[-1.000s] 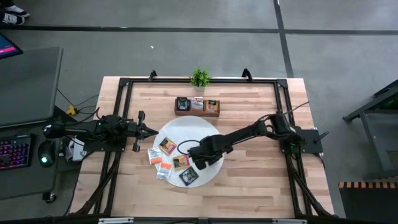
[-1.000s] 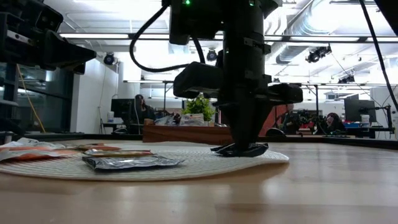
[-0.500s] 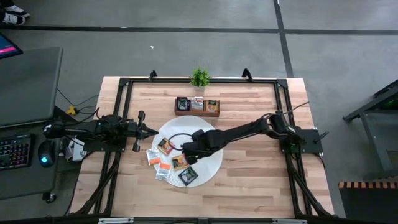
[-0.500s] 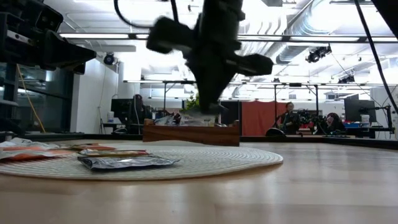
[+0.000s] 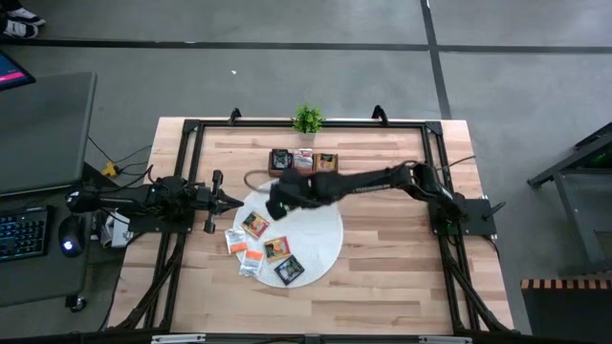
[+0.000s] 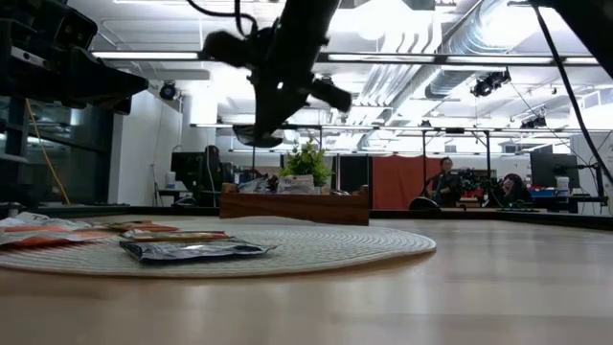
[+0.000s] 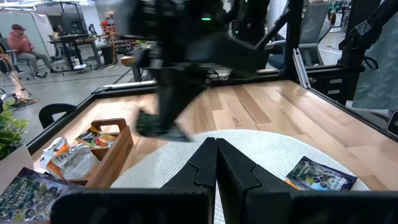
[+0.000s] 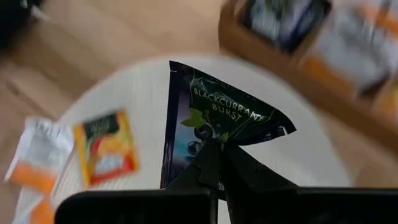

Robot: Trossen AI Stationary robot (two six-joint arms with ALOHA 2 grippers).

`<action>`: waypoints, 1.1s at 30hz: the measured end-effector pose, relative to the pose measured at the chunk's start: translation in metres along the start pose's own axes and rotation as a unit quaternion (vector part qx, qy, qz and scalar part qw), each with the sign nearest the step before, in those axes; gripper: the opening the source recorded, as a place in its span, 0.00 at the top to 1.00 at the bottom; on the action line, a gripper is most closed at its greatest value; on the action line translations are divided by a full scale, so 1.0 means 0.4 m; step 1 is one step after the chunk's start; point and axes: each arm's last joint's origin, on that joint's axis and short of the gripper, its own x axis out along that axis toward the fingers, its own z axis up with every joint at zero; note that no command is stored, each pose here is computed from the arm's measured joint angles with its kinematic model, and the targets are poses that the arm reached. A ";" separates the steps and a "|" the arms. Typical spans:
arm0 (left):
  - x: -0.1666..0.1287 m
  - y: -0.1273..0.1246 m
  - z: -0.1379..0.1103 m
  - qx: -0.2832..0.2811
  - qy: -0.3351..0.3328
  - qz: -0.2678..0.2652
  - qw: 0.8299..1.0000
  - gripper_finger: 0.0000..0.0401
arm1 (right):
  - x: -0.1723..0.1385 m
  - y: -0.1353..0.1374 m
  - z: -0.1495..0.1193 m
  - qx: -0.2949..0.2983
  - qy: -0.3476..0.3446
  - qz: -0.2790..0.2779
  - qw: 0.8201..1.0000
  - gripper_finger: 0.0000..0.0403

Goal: Pick & Place Tea
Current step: Put the dark purple tea bag into the left section of the wooden organizer

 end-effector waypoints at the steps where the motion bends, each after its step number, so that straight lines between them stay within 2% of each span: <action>1: 0.000 0.000 0.000 0.000 0.000 0.000 1.000 1.00 | 0.007 -0.007 0.018 -0.009 -0.007 0.003 1.000 1.00; 9: 0.000 0.000 0.000 0.000 0.000 0.000 1.000 1.00 | 0.049 -0.058 0.128 -0.074 -0.057 0.015 0.996 1.00; 16: 0.000 0.000 0.000 0.000 0.000 0.000 1.000 1.00 | 0.120 -0.093 0.175 -0.101 -0.057 0.032 0.993 1.00; 26: 0.000 0.000 0.000 0.000 0.000 0.000 1.000 1.00 | 0.184 -0.101 0.180 -0.030 -0.059 0.043 0.997 1.00; 33: 0.000 0.000 0.000 0.000 0.000 0.000 1.000 1.00 | 0.225 -0.113 0.171 0.008 -0.049 0.028 0.998 1.00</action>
